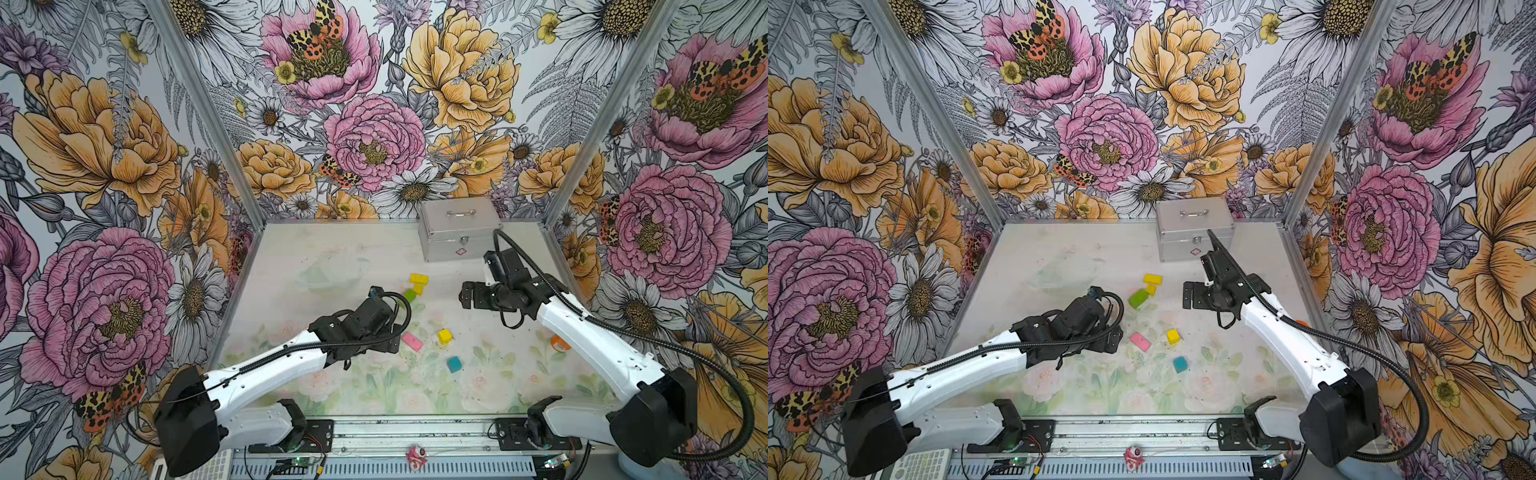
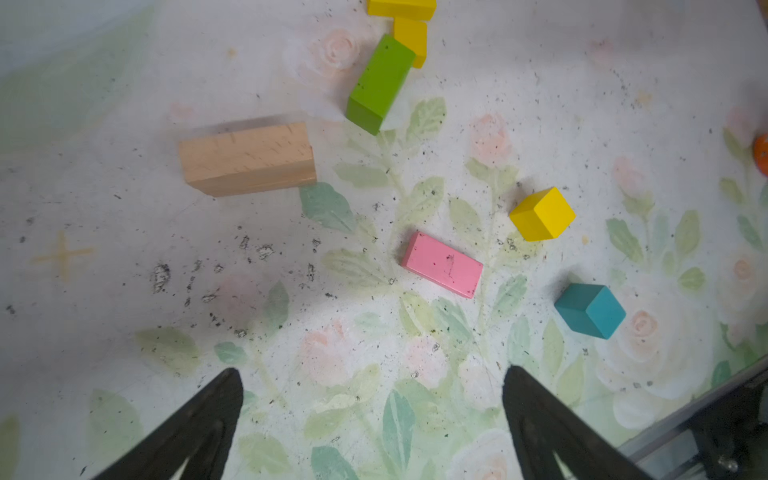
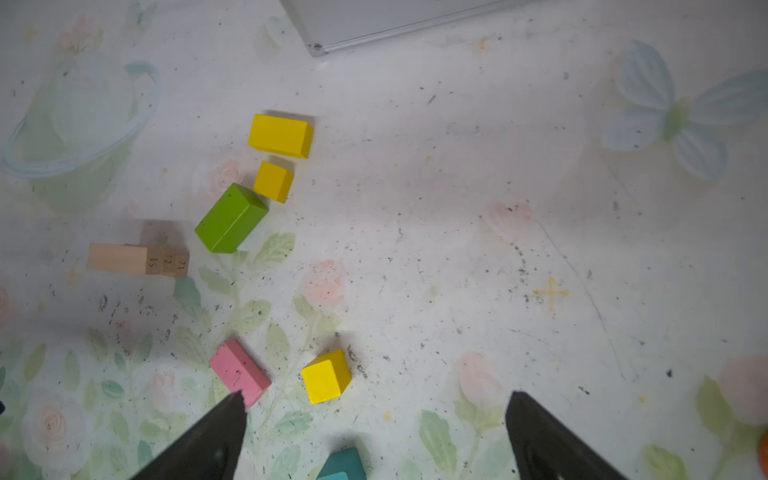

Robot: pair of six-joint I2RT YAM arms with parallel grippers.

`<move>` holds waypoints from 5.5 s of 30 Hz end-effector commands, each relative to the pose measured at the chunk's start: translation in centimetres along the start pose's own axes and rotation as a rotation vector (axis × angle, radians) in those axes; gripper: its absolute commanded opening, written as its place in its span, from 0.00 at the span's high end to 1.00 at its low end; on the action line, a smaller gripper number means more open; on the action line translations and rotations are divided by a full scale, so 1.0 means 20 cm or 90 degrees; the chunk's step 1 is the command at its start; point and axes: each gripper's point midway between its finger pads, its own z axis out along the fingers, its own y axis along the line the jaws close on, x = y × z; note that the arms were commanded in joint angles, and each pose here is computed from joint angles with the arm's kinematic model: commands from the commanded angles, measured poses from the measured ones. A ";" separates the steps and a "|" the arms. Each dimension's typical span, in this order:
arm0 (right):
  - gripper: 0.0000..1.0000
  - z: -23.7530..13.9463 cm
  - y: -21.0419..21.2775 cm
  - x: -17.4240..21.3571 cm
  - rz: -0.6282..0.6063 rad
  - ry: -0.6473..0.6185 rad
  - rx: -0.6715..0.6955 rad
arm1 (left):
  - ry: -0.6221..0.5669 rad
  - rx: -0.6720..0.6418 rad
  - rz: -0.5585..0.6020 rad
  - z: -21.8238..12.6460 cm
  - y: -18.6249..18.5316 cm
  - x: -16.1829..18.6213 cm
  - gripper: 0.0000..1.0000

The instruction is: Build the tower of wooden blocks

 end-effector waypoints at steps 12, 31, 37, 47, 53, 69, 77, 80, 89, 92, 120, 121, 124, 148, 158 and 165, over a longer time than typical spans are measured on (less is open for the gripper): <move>0.00 -0.07 -0.20 0.05 0.121 -0.006 -0.026 | 0.083 0.053 0.159 0.30 -0.31 -0.04 0.01; 0.00 -0.09 -0.18 0.06 0.125 -0.008 -0.065 | 0.175 0.034 0.235 0.53 -0.33 0.09 0.04; 0.01 -0.09 -0.17 0.06 0.125 -0.004 -0.072 | 0.188 0.029 0.242 0.58 -0.33 0.10 0.09; 0.00 -0.08 -0.17 0.07 0.122 -0.002 -0.074 | 0.198 0.025 0.242 0.59 -0.31 0.13 0.14; 0.00 -0.07 -0.17 0.07 0.123 -0.001 -0.078 | 0.202 0.021 0.242 0.59 -0.29 0.14 0.16; 0.00 -0.08 -0.16 0.07 0.126 -0.003 -0.086 | 0.198 0.001 0.222 0.58 -0.22 0.13 0.21; 0.00 -0.08 -0.16 0.07 0.125 -0.003 -0.087 | 0.205 -0.004 0.225 0.59 -0.23 0.14 0.34; 0.00 -0.07 -0.16 0.07 0.126 -0.002 -0.087 | 0.202 -0.004 0.226 0.58 -0.23 0.13 0.36; 0.00 -0.06 -0.15 0.08 0.124 -0.002 -0.093 | 0.180 -0.059 0.207 0.45 -0.22 0.02 0.44; 0.01 -0.06 -0.15 0.07 0.123 -0.004 -0.093 | 0.165 -0.081 0.188 0.38 -0.20 -0.04 0.44; 0.00 0.06 -0.13 0.05 0.096 0.000 -0.109 | 0.124 -0.218 -0.093 0.25 0.38 -0.30 0.43; 0.01 0.06 -0.13 0.05 0.095 0.002 -0.108 | 0.125 -0.217 -0.096 0.26 0.38 -0.30 0.43; 0.00 0.07 -0.13 0.06 0.093 0.003 -0.108 | 0.130 -0.222 -0.103 0.29 0.39 -0.29 0.42; 0.00 0.09 -0.13 0.06 0.088 0.003 -0.114 | 0.123 -0.228 -0.121 0.39 0.38 -0.36 0.43; 0.00 0.10 -0.14 0.06 0.089 0.005 -0.113 | 0.120 -0.232 -0.131 0.41 0.39 -0.37 0.42; 0.00 0.09 -0.14 0.06 0.089 0.005 -0.114 | 0.130 -0.234 -0.131 0.47 0.40 -0.35 0.41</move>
